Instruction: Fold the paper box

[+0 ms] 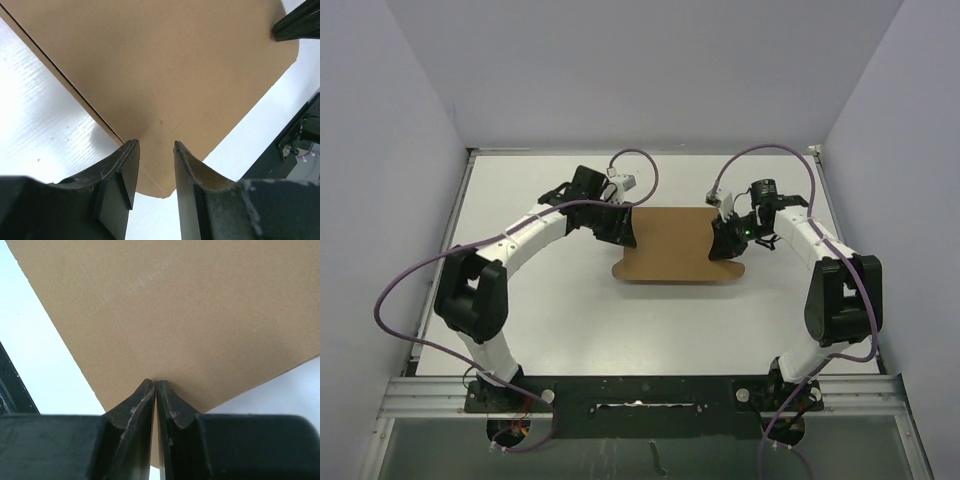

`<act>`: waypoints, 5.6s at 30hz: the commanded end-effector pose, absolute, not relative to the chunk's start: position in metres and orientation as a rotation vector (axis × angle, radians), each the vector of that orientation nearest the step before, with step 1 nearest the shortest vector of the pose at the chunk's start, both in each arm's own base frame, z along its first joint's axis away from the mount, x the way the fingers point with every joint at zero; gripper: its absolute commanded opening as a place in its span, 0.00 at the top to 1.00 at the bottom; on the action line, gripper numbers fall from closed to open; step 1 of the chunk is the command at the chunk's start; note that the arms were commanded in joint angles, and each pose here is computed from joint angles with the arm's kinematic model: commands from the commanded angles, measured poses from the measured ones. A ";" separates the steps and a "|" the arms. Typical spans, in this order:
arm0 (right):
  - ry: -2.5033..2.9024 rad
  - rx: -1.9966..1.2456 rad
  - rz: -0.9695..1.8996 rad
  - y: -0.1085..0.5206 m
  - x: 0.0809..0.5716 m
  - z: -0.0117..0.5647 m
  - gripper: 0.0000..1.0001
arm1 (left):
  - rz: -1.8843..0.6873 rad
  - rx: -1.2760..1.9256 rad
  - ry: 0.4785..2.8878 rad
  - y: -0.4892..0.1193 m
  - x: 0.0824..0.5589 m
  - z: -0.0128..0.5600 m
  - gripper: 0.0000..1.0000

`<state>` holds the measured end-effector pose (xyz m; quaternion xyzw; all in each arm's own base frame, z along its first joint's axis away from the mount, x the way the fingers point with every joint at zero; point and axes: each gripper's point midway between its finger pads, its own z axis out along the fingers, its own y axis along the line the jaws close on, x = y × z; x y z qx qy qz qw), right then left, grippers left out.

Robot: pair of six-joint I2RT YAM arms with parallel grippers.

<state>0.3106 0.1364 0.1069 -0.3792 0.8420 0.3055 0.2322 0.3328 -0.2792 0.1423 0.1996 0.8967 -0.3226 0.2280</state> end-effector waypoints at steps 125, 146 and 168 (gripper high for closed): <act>2.385 0.048 1.482 0.063 0.346 0.026 0.80 | -1.571 -0.298 2.138 -0.298 0.346 0.090 0.19; 2.145 -0.315 1.264 0.046 0.362 0.129 0.33 | -1.641 -0.454 1.982 -0.283 0.336 0.126 0.55; 1.145 -1.673 0.405 0.203 0.273 0.209 0.02 | -1.321 -1.011 2.285 -0.243 0.307 0.179 0.56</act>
